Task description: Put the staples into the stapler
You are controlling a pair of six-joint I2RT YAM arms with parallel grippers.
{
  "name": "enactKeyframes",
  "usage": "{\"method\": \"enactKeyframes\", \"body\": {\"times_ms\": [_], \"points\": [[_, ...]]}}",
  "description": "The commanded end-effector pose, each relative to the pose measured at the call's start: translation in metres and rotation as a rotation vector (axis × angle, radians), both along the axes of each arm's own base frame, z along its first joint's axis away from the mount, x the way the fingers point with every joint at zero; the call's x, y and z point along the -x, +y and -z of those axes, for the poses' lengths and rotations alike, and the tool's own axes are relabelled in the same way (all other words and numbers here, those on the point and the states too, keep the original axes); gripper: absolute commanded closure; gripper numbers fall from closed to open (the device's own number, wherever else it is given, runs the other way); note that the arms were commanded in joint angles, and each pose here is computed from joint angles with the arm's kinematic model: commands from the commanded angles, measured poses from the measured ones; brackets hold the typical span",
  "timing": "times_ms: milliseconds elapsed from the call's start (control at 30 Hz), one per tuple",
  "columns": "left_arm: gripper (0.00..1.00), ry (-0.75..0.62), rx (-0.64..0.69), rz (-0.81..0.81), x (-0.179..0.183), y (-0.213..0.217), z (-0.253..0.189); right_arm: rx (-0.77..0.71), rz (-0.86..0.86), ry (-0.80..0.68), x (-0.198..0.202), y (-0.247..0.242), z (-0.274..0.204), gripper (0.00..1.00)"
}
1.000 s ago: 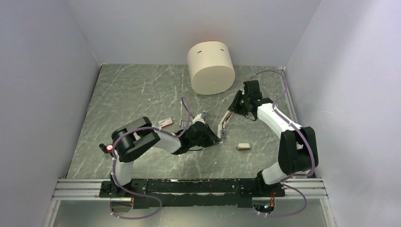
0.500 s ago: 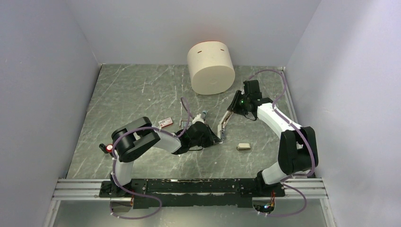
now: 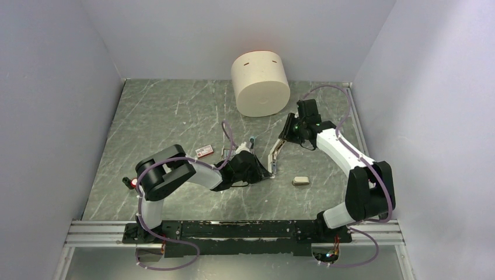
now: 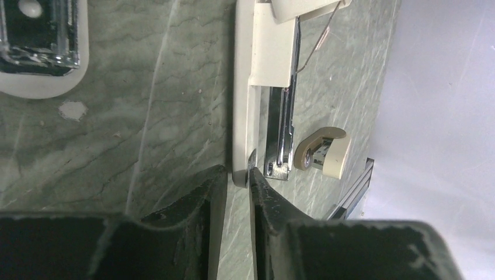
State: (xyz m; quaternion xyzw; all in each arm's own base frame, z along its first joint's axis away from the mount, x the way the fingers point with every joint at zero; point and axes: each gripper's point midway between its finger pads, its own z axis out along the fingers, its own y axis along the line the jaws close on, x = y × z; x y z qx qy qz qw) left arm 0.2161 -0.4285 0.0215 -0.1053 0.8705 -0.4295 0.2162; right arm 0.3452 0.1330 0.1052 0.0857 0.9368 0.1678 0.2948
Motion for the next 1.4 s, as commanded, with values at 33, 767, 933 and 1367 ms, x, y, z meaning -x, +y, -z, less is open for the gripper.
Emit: {"method": "enactKeyframes", "body": {"times_ms": [33,767,933,1367], "points": [[0.76,0.044,-0.089,0.003,0.009,0.017,0.02,0.02,-0.045,0.044,0.021,0.012,-0.005,0.64],[0.74,0.073,-0.127,0.018,0.013,0.019,0.024,0.075,-0.077,0.035,0.032,0.03,-0.015,0.62],[0.8,0.082,-0.129,0.024,0.015,0.019,0.026,0.116,-0.067,0.023,0.021,0.027,-0.013,0.64],[0.79,0.074,-0.138,0.048,0.011,0.01,0.028,0.181,-0.124,-0.024,-0.002,0.036,0.004,0.64]]}}
